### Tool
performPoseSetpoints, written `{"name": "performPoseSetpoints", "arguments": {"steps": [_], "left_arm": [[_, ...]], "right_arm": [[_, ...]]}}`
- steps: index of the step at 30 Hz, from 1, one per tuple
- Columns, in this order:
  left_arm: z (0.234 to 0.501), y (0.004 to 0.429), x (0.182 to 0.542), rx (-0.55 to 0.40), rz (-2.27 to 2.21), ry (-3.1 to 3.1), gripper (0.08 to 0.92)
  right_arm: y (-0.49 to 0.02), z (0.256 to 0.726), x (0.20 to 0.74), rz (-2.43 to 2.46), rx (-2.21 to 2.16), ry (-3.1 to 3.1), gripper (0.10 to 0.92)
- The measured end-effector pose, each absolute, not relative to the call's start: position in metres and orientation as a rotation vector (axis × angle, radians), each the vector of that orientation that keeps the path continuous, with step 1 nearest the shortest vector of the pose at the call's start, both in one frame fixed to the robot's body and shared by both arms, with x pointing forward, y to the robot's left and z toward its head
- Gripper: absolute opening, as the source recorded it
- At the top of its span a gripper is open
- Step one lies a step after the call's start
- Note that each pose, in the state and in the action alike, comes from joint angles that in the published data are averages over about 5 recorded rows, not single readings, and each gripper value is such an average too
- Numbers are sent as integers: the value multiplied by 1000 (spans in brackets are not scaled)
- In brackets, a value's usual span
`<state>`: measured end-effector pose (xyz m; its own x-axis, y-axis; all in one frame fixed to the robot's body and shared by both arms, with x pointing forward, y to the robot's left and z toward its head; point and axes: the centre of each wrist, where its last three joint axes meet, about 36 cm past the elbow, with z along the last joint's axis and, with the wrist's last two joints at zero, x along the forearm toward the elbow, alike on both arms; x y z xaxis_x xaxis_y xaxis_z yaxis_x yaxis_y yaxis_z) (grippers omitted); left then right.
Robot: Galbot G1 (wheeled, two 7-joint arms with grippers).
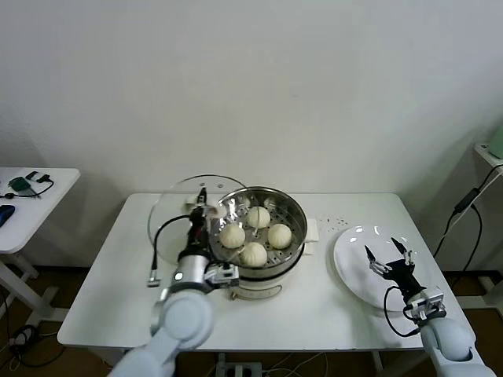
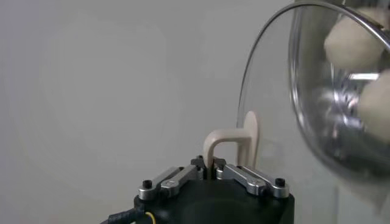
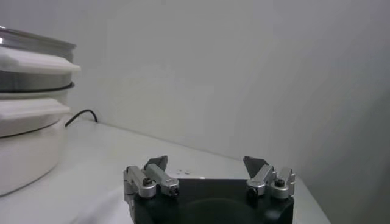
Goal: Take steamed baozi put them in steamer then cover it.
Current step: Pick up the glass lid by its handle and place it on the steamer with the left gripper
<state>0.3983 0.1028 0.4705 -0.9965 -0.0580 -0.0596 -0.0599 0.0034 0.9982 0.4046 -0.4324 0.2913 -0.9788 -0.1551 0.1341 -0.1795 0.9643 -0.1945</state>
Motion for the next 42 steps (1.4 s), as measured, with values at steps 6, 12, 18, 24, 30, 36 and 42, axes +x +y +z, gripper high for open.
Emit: {"name": "performPoseSetpoints", "arguments": {"steps": [6,12,18,24,30,36,42], "left_arm": [[470,55,410,-96,2165,2275,150],[468,19,418,-54,2133,2309,150],[460,0,425,-19,2140,2329,150],[453,-6,433,-15,2164,2331,150],[446,-10,437,-6,2187,2329,150],[444,-10,442,-9,2208,2313,150],[440,-10,445,-6,2227,2303,150]], "right_arm": [[-436,291,402,325,243,-2996,823],[-439,289,400,329,233,-2995,823],[-439,287,400,336,235,-2993,823],[-440,287,400,343,236,-2992,823],[-442,287,399,354,240,-2989,823],[-447,289,398,367,239,-2987,823],[-449,289,397,370,238,-2987,823]]}}
